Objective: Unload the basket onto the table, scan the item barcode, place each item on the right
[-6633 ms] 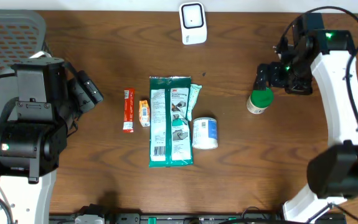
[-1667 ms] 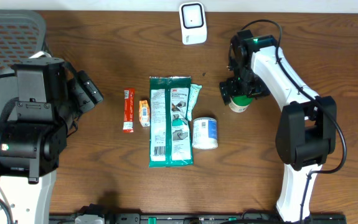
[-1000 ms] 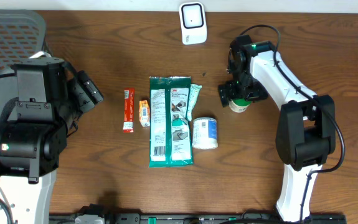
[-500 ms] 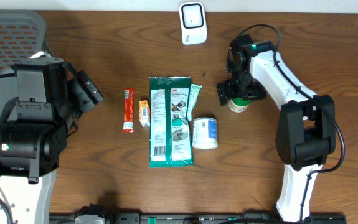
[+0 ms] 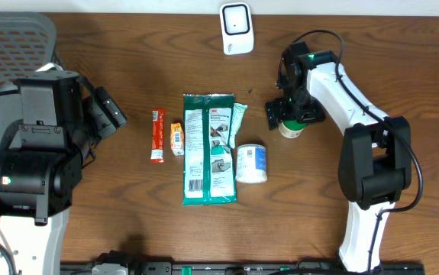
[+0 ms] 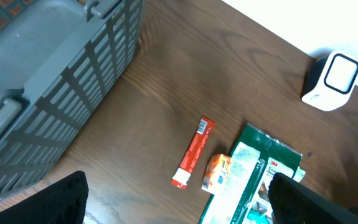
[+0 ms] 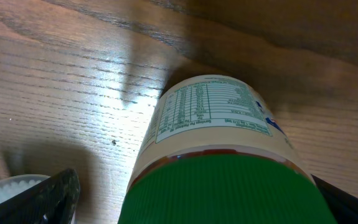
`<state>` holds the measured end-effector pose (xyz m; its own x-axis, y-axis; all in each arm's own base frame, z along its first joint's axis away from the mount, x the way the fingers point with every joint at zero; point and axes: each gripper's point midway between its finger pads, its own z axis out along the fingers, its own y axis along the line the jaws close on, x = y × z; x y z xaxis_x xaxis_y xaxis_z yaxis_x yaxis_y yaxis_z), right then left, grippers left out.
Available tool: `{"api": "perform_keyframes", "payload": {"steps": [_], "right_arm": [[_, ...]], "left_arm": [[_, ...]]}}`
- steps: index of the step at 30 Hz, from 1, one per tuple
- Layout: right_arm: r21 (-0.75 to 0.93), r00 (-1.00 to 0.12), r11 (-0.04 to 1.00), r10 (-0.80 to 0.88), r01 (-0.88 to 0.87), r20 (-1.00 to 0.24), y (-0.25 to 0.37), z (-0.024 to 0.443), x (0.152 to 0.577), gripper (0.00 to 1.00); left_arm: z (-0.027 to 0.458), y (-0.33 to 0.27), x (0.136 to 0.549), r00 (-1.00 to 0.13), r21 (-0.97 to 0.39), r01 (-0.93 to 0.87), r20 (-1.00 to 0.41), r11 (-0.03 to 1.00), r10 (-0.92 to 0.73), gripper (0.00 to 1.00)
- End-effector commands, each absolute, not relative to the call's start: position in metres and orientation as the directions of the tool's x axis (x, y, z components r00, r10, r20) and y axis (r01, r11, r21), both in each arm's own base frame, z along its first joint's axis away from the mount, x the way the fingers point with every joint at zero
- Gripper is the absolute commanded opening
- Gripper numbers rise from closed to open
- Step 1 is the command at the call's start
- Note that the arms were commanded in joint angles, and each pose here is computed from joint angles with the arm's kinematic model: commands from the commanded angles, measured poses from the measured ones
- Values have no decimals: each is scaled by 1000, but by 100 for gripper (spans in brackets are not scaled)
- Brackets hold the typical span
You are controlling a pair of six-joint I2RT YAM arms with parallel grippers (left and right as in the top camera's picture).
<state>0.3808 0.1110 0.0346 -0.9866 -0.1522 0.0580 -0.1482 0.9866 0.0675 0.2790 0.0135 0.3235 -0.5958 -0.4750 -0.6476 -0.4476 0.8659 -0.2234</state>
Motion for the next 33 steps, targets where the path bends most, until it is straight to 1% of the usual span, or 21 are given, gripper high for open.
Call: {"api": "perform_keyframes", "payload": {"steps": [1,14,21,30,32,33], "right_arm": [[88,-989,986,-144,-141,37,116,45,380,99],[91,-992,989,-122,-118,40,116,45,380,99],[91,-992,989,-121,-117,40,116,45,380,90],[92,-993,989,-114,-112,19,117,44,385,90],[93,-993,989,-114,-113,12,118,44,386,88],[92,-993,989,-114,-113,9,118,44,387,84]], "left_arm": [[328,17,279,-588,-215,-450,-660,867,-468,90],[328,17,279,-588,-215,-450,-660,867,-468,90],[328,17,279,-588,-215,-450,-660,867,-468,90],[328,17,279,-588,-215,-450,-660,867,-468,90],[328,17,279,-588,-215,-450,-660,867,-468,90],[328,17,279,-588,-215,-450,-660,867,-468,90]]}}
